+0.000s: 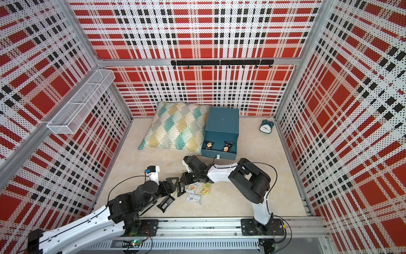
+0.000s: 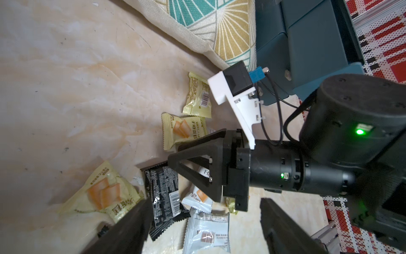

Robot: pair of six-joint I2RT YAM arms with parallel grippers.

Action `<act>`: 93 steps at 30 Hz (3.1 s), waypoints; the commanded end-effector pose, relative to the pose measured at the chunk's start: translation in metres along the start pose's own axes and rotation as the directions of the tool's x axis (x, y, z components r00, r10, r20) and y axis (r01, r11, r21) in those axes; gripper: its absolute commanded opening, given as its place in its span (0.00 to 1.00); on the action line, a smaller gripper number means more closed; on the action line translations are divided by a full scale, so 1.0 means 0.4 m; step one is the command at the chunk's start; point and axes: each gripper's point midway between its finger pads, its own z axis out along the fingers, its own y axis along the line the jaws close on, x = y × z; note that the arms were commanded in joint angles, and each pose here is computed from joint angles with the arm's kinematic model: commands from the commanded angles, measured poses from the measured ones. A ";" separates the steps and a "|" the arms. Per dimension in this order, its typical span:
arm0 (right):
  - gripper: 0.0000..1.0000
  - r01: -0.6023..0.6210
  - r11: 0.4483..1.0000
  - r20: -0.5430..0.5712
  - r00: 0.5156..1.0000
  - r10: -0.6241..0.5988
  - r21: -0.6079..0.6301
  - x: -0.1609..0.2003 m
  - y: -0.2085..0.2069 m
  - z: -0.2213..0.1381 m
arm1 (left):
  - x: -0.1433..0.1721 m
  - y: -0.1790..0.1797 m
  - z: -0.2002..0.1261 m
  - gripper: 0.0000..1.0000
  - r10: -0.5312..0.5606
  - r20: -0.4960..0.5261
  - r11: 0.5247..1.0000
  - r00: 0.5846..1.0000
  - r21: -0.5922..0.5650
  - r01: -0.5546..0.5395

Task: Place the cookies into the drawer by color
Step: Pick up the cookie at the center of the board, then place the cookie in the drawer.

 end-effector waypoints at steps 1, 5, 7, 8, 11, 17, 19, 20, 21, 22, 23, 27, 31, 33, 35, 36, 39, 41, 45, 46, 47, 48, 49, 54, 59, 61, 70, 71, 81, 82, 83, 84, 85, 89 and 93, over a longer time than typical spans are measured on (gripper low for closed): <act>0.37 -0.013 0.999 -0.018 1.000 0.013 -0.038 0.004 0.007 0.023 | 0.007 0.011 0.004 0.83 0.009 0.000 1.000 1.000 -0.009 -0.009; 0.34 -0.026 0.999 -0.029 0.999 0.025 -0.026 0.011 -0.009 0.037 | 0.006 0.010 0.002 0.83 0.007 0.003 1.000 1.000 -0.004 -0.007; 0.30 -0.031 0.999 -0.033 0.999 0.030 -0.020 0.012 -0.016 0.042 | 0.007 0.011 0.002 0.83 0.006 0.002 1.000 1.000 -0.003 -0.006; 0.27 -0.033 0.999 -0.035 0.999 0.032 -0.017 0.014 -0.020 0.043 | 0.008 0.010 0.002 0.83 0.007 0.000 1.000 1.000 -0.001 -0.007; 0.17 -0.033 0.999 -0.022 0.999 0.033 -0.020 0.009 -0.015 0.034 | 0.010 0.011 0.002 0.83 0.007 -0.004 1.000 1.000 0.001 -0.007; 0.00 -0.009 1.000 0.039 0.999 0.010 -0.028 -0.024 0.015 -0.021 | -0.001 -0.016 -0.010 0.85 0.011 0.002 0.999 1.000 0.049 -0.011; 0.00 0.000 1.000 0.070 0.998 0.002 -0.026 -0.041 0.028 -0.049 | -0.009 -0.037 -0.018 0.99 0.016 0.008 0.996 1.000 0.082 -0.017; 0.00 0.002 1.000 0.084 0.996 0.000 -0.021 -0.047 0.031 -0.062 | -0.014 -0.047 -0.022 0.99 0.020 0.012 0.995 1.000 0.100 -0.021; 0.00 0.007 1.000 0.103 0.995 -0.005 -0.015 -0.056 0.036 -0.080 | -0.021 -0.064 -0.028 0.99 0.020 0.018 0.992 1.000 0.127 -0.022; 0.00 0.008 1.000 0.118 0.993 -0.008 -0.006 -0.063 0.039 -0.096 | -0.027 -0.077 -0.034 0.99 0.021 0.023 0.988 1.000 0.150 -0.025; 0.00 0.011 1.000 0.138 0.990 -0.012 0.006 -0.070 0.041 -0.115 | -0.035 -0.095 -0.043 0.99 0.024 0.032 0.983 0.999 0.181 -0.029; 0.00 0.020 0.999 0.220 0.975 -0.030 0.047 -0.098 0.054 -0.207 | -0.062 -0.161 -0.075 0.99 0.036 0.059 0.956 0.998 0.289 -0.051; 0.00 0.021 0.994 0.312 0.948 -0.055 0.111 -0.130 0.062 -0.315 | -0.083 -0.212 -0.099 0.99 0.063 0.080 0.932 0.995 0.353 -0.088; 0.00 0.022 0.990 0.367 0.927 -0.072 0.139 -0.148 0.072 -0.382 | -0.089 -0.245 -0.110 0.99 0.082 0.084 0.912 0.993 0.396 -0.109; 0.00 0.023 0.988 0.418 0.904 -0.087 0.155 -0.165 0.085 -0.447 | -0.091 -0.278 -0.121 0.99 0.099 0.087 0.888 0.991 0.441 -0.127; 0.00 0.020 0.986 0.446 0.890 -0.093 0.165 -0.174 0.090 -0.482 | -0.096 -0.294 -0.126 0.99 0.103 0.092 0.877 0.990 0.462 -0.135; 0.00 0.027 0.989 0.528 0.843 -0.101 0.145 -0.199 0.125 -0.581 | -0.108 -0.329 -0.141 0.99 0.113 0.111 0.852 0.987 0.501 -0.154; 0.00 0.003 0.980 0.578 0.807 -0.121 0.200 -0.212 0.108 -0.653 | -0.115 -0.347 -0.145 0.99 0.121 0.124 0.840 0.985 0.515 -0.168; 0.00 -0.037 0.971 0.645 0.753 -0.127 0.236 -0.233 0.087 -0.760 | -0.120 -0.381 -0.138 0.99 0.149 0.130 0.828 0.980 0.525 -0.196; 0.00 -0.050 0.970 0.659 0.741 -0.125 0.240 -0.237 0.078 -0.786 | -0.120 -0.390 -0.135 0.99 0.157 0.129 0.827 0.979 0.524 -0.202; 0.00 -0.063 0.967 0.673 0.729 -0.123 0.245 -0.242 0.069 -0.810 | -0.120 -0.396 -0.130 0.99 0.164 0.129 0.829 0.978 0.519 -0.207; 0.00 -0.073 0.965 0.684 0.719 -0.125 0.252 -0.245 0.060 -0.830 | -0.121 -0.400 -0.126 0.99 0.168 0.129 0.831 0.977 0.514 -0.211; 0.00 -0.099 0.957 0.706 0.697 -0.129 0.272 -0.254 0.043 -0.859 | -0.118 -0.404 -0.119 0.99 0.174 0.125 0.834 0.977 0.508 -0.214; 0.00 -0.155 0.925 0.717 0.679 -0.155 0.347 -0.275 -0.023 -0.920 | -0.099 -0.407 -0.086 0.99 0.198 0.106 0.852 0.974 0.473 -0.225; 0.00 -0.185 0.910 0.715 0.683 -0.151 0.370 -0.308 -0.078 -0.931 | -0.070 -0.408 -0.058 0.99 0.222 0.078 0.863 0.972 0.448 -0.234; 0.00 -0.188 0.910 0.708 0.691 -0.145 0.370 -0.326 -0.095 -0.924 | -0.061 -0.406 -0.050 0.99 0.224 0.069 0.869 0.972 0.438 -0.231; 0.58 -0.157 0.917 0.648 0.751 -0.130 0.367 -0.356 -0.129 -0.862 | -0.038 -0.276 0.004 0.99 0.156 0.015 0.965 0.988 0.212 -0.155; 0.61 -0.139 0.926 0.642 0.756 -0.129 0.350 -0.349 -0.120 -0.856 | -0.036 -0.252 0.007 0.99 0.140 0.009 0.974 0.990 0.179 -0.139; 0.79 0.055 0.979 0.577 0.800 -0.161 0.196 -0.209 0.005 -0.780 | 0.001 -0.065 -0.001 0.92 -0.031 -0.012 0.999 0.999 -0.031 0.030; 0.81 0.081 0.980 0.567 0.806 -0.171 0.181 -0.191 0.023 -0.766 | 0.006 -0.050 0.000 0.90 -0.044 -0.015 0.998 0.999 -0.049 0.043; 0.82 0.114 0.981 0.555 0.811 -0.184 0.160 -0.171 0.043 -0.752 | 0.011 -0.035 0.000 0.89 -0.056 -0.017 0.996 0.998 -0.070 0.055; 0.83 0.133 0.981 0.543 0.818 -0.191 0.144 -0.156 0.056 -0.739 | 0.016 -0.025 0.000 0.84 -0.064 -0.020 0.994 0.998 -0.086 0.062; 0.83 0.152 0.980 0.531 0.824 -0.197 0.128 -0.140 0.068 -0.725 | 0.021 -0.011 0.000 0.82 -0.075 -0.023 0.991 0.997 -0.109 0.072; 0.84 0.196 0.976 0.482 0.849 -0.219 0.098 -0.078 0.091 -0.664 | 0.045 0.040 0.002 0.77 -0.098 -0.042 0.976 0.994 -0.200 0.088; 0.84 0.211 0.975 0.434 0.873 -0.222 0.074 -0.022 0.093 -0.600 | 0.079 0.094 0.006 0.78 -0.115 -0.073 0.955 0.991 -0.283 0.090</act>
